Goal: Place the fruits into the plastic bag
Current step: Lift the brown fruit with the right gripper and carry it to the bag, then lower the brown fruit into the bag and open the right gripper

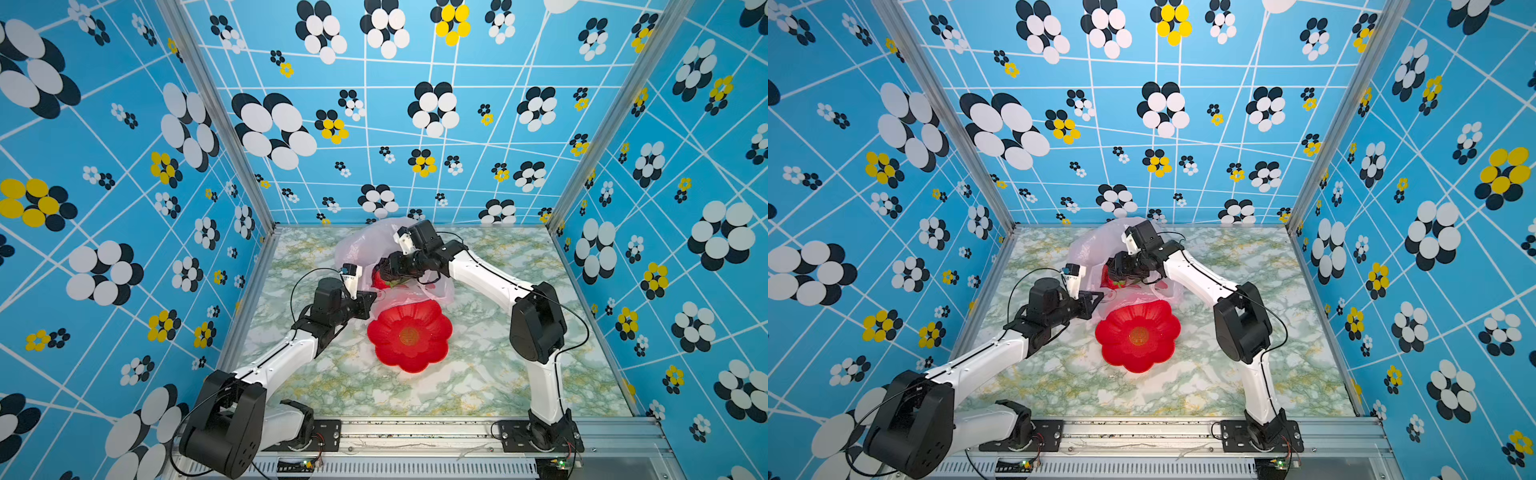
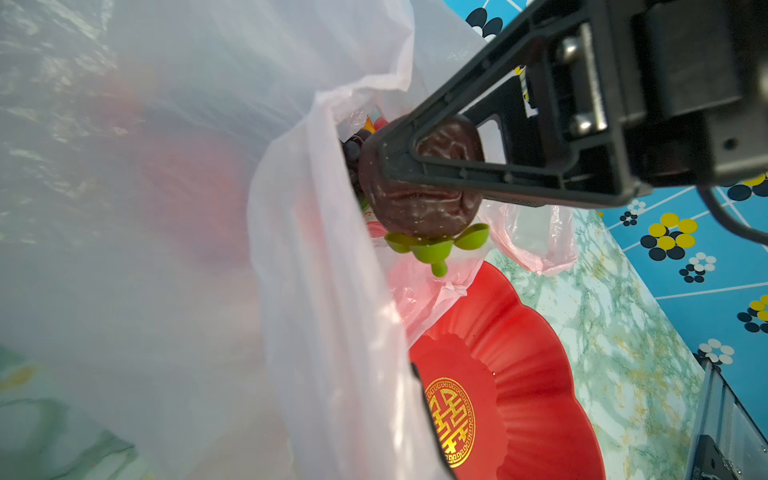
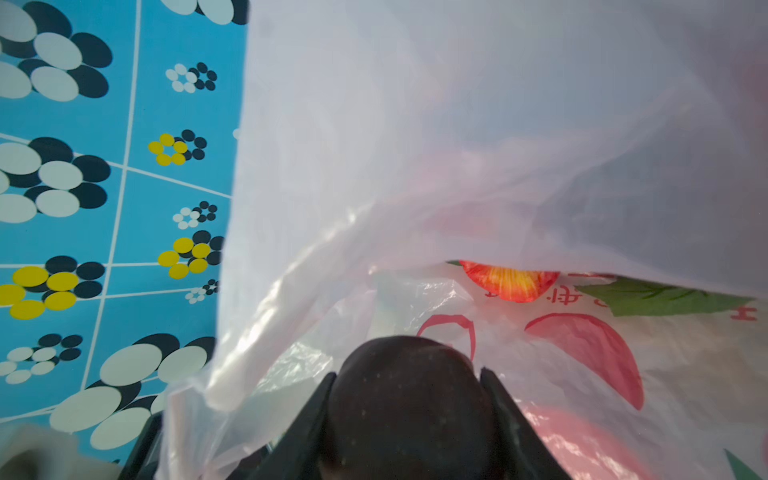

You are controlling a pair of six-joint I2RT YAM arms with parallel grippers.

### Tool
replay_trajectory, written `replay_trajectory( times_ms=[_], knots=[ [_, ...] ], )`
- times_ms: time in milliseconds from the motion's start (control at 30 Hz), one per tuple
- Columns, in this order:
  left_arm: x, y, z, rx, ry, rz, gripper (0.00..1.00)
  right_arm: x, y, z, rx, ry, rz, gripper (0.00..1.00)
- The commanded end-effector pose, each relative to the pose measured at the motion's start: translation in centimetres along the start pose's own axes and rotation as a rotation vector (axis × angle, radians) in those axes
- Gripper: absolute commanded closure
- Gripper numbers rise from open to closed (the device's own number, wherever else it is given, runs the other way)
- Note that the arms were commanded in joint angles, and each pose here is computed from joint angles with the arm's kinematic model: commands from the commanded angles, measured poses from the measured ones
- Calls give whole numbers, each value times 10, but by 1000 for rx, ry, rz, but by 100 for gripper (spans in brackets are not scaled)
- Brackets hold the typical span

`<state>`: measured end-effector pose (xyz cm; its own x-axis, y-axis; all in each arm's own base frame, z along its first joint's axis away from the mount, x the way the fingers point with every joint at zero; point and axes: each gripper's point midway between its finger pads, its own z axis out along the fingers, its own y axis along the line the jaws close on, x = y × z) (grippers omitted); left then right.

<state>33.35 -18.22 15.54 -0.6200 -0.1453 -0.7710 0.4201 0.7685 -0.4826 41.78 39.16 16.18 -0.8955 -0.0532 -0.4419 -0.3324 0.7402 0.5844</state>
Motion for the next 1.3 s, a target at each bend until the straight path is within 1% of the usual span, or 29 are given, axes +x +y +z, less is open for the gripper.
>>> replay_trajectory(
  times_ms=[0, 133, 200, 367, 567, 800, 1033, 1267],
  knots=[
    [-5, -3, -4, 8, -26, 9, 100, -9, -10, 7, 49, -33, 27, 53],
    [-4, -2, -4, 5, -27, 9, 100, -17, -13, 15, 49, -69, 61, 53],
    [-5, -2, -3, 6, -24, 8, 100, -15, -24, 30, 73, -62, 85, 53],
    [-4, -2, -3, 6, -24, 8, 100, -26, -34, 41, 108, -105, 143, 54],
    [-4, -2, -4, 6, -26, 7, 100, -56, -55, 38, 164, -251, 209, 54],
    [-4, -2, -4, 10, -26, 6, 100, -91, -73, 20, 235, -419, 189, 54],
    [-5, -2, -6, 11, -35, 5, 100, -111, -85, -1, 295, -547, 129, 55],
    [-4, 0, -4, 9, -27, -1, 100, -121, -86, -23, 344, -602, 66, 55]
  ],
)
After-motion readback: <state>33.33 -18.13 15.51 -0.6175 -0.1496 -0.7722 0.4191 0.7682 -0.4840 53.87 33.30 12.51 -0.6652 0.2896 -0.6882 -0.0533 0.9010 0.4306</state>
